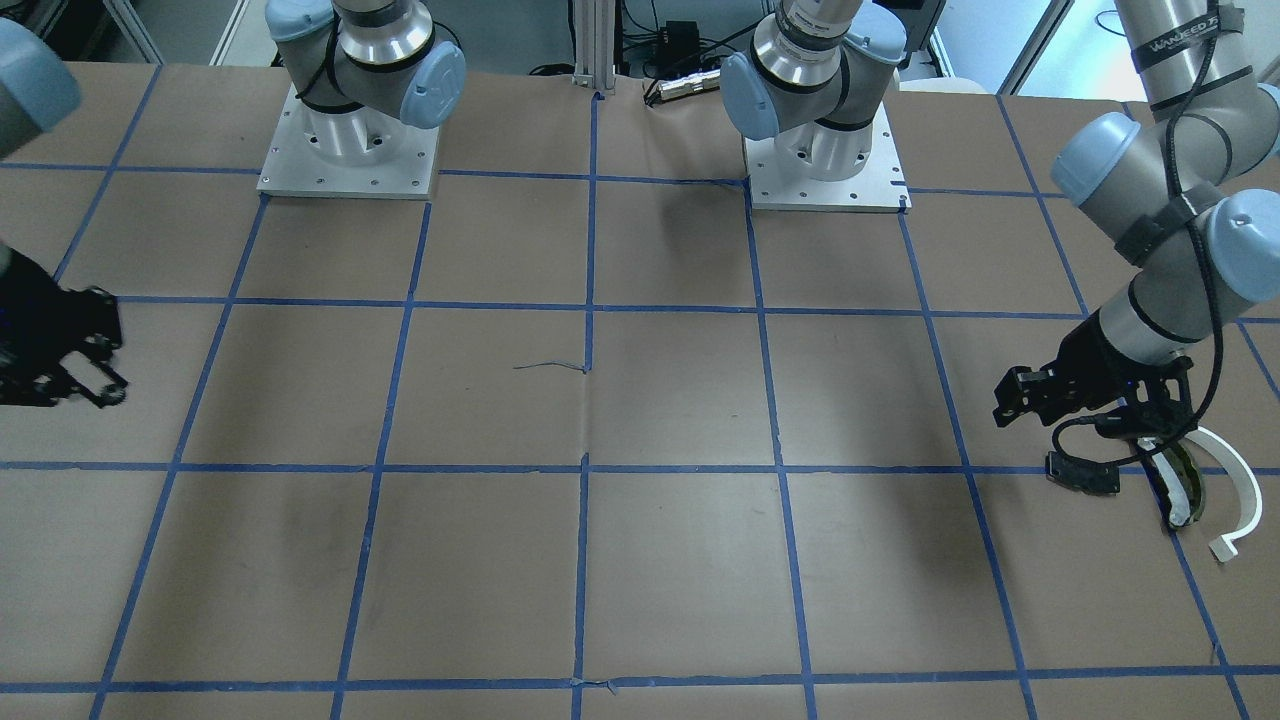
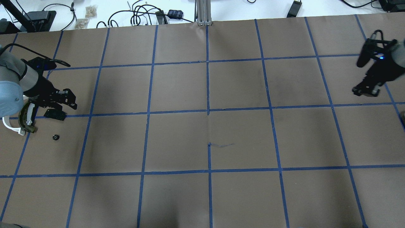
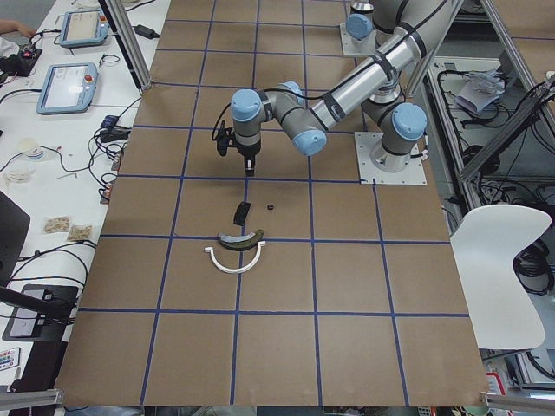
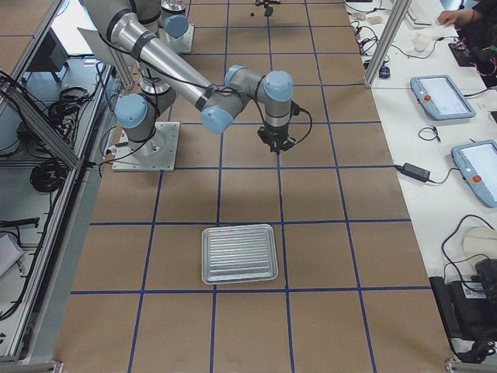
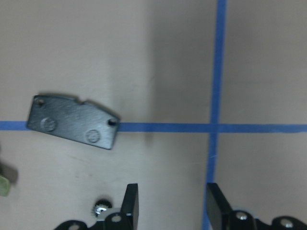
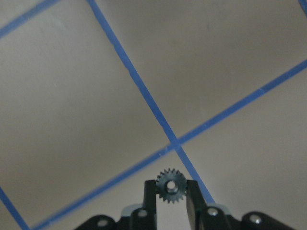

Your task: Place bearing gear from tray to pile

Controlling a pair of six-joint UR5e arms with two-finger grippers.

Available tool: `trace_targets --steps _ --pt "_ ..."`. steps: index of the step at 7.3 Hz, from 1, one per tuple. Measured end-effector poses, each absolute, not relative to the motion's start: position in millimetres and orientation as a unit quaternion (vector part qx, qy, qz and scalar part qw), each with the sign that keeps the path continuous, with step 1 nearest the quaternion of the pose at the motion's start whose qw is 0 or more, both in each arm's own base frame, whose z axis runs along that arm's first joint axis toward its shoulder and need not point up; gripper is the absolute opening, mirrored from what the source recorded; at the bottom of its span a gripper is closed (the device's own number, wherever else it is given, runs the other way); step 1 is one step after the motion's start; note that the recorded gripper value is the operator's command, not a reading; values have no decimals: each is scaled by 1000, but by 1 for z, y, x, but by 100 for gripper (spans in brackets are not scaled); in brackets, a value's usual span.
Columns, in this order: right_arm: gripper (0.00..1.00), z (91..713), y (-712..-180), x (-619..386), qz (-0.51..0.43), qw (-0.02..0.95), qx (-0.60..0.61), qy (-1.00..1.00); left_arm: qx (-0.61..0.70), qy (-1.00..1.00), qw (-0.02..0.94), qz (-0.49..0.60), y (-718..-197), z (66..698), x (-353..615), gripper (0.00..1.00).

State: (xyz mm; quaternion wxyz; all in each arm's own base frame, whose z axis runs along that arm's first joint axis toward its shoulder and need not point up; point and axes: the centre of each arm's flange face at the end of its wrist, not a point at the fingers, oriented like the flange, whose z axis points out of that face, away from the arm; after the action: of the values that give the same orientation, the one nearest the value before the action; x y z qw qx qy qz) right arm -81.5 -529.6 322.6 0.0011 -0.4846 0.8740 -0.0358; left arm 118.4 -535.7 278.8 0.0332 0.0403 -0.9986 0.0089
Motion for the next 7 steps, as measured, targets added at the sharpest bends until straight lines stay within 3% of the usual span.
trace_targets --steps 1,2,7 --pt "4 319 -537 -7 -32 9 -448 893 59 -997 40 12 -540 283 90 93" --pt "6 315 -536 60 -29 16 -409 912 75 -996 44 13 -543 287 61 100" --pt "13 242 -518 295 -83 34 -274 958 97 -994 49 -2 -535 283 -57 100"
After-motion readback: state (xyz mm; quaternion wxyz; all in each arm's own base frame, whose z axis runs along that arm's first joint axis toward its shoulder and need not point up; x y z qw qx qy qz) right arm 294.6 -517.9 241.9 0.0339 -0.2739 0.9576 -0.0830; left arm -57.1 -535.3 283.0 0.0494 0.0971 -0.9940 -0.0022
